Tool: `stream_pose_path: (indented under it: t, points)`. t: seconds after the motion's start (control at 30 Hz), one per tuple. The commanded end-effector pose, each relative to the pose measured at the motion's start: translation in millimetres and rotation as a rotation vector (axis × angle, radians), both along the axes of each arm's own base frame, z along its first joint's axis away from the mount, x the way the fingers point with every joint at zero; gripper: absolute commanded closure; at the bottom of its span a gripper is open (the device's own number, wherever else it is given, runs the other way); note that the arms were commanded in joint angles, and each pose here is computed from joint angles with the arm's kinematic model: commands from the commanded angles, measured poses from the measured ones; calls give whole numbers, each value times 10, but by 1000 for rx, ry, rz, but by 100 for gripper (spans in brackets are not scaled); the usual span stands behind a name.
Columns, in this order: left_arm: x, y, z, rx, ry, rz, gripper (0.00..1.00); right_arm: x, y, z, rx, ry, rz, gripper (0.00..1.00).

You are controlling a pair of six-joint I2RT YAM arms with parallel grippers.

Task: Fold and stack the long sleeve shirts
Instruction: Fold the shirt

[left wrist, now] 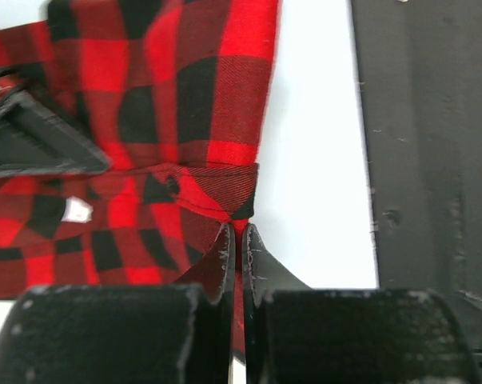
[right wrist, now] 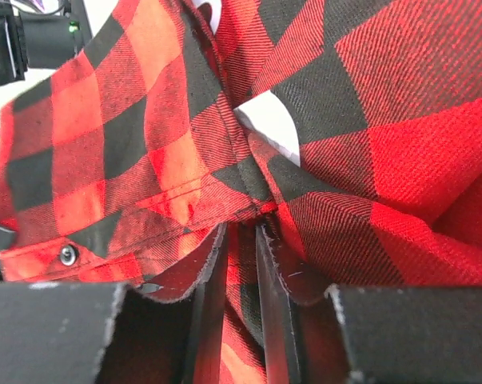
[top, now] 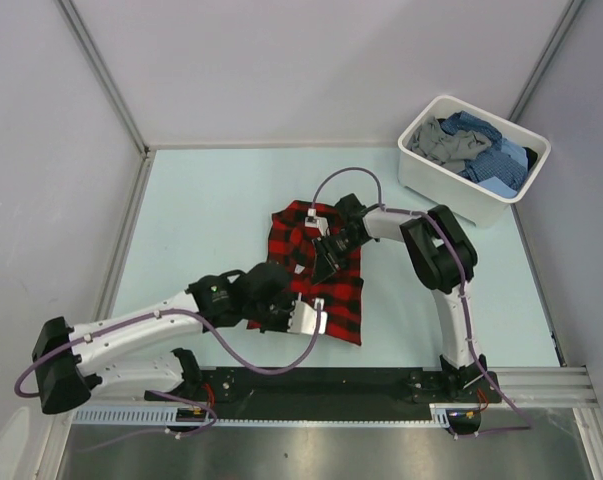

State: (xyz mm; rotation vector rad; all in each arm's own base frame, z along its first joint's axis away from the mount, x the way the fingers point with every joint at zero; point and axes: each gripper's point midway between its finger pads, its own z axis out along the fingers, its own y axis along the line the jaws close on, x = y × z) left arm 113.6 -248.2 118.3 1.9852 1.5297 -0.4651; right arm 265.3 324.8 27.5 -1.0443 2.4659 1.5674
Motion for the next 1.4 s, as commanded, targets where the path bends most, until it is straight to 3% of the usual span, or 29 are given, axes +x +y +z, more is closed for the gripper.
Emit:
stream_pose_path:
  t: [0.0,0.33,0.6,1.0,1.1,1.17,1.27,1.37]
  points:
    - [244,-134,379,-77,-27,-27,100,-9,-38,-75,-12,-17,43,74]
    - [1508,-226,654,-77,-133,41,100,63,27,-20,1,4,53,73]
    - [2176,-354,260,-71,-107,55,98,280,79,93,19,-2,31,73]
    - [2206,-311,121,-98,-70,6,94,967,-133,412,-28,-100,-87,59]
    - [2204,-301,58,-86,-59,1,94,1170,-213,622,-25,-135,-135,52]
    - [2229,-300,18,-84,-45,2,93,1373,-299,829,-15,-122,-214,40]
    - [2310,-283,-4,-87,-34,5,92,1479,-427,1157,47,-50,-301,30]
    - [2427,-271,-87,-82,-13,21,91,1494,-614,1416,66,-83,-339,22]
